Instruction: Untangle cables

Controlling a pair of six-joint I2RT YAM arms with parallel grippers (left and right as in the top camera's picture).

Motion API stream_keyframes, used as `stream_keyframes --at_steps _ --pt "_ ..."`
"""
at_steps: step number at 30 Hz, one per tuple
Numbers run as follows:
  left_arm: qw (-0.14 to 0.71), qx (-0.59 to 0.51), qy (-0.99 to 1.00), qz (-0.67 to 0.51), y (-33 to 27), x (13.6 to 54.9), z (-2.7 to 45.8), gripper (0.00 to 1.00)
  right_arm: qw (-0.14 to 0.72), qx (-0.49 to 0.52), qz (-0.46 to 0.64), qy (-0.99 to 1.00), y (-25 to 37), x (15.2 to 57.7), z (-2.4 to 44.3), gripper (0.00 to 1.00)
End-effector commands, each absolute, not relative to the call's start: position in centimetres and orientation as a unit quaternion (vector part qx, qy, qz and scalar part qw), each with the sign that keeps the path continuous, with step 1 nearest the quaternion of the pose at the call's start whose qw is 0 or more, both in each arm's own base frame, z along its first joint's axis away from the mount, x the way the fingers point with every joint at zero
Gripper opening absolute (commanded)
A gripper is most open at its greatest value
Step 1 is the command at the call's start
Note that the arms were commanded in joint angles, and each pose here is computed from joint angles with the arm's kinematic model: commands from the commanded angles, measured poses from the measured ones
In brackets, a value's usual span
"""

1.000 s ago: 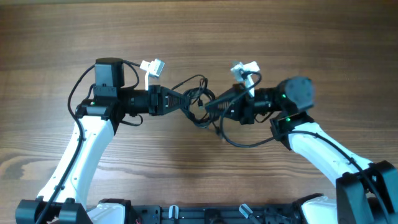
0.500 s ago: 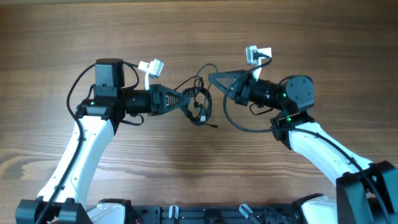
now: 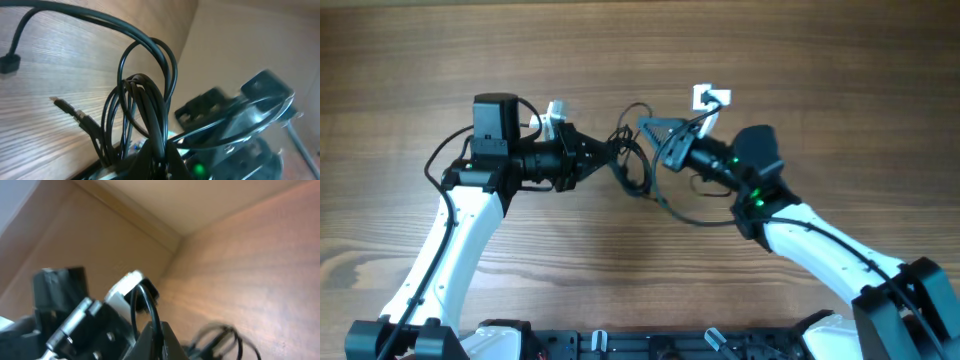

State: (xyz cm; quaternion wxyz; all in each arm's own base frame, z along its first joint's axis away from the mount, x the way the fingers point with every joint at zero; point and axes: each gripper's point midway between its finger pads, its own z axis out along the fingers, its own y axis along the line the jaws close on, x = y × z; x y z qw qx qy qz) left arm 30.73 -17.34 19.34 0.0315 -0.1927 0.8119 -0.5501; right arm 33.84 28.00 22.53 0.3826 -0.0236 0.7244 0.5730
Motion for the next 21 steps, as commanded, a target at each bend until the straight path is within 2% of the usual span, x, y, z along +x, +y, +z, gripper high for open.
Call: stream_keyframes --at_steps 1,6,12,16,21 --pt "0.039 -0.241 0.797 -0.552 -16.6 32.5 20.1 0.04 0.387 -0.010 0.544 0.745 27.8 34.5 21.1 0.05" --pt "0.059 -0.264 0.788 -0.554 -14.5 33.6 20.3 0.04 0.372 -0.026 0.543 0.753 28.1 33.9 20.5 0.05" --pt "0.075 -0.275 0.782 -0.554 -13.2 34.3 20.4 0.04 0.316 -0.063 0.561 0.762 29.1 31.7 19.5 0.05" --pt "0.083 -0.258 0.784 -0.559 -13.9 34.4 20.8 0.04 0.303 -0.086 0.555 0.770 29.4 30.9 18.6 0.05" --pt "0.095 -0.185 0.790 -0.577 -17.5 33.8 22.2 0.04 0.306 -0.116 0.553 0.766 30.2 30.0 18.6 0.05"
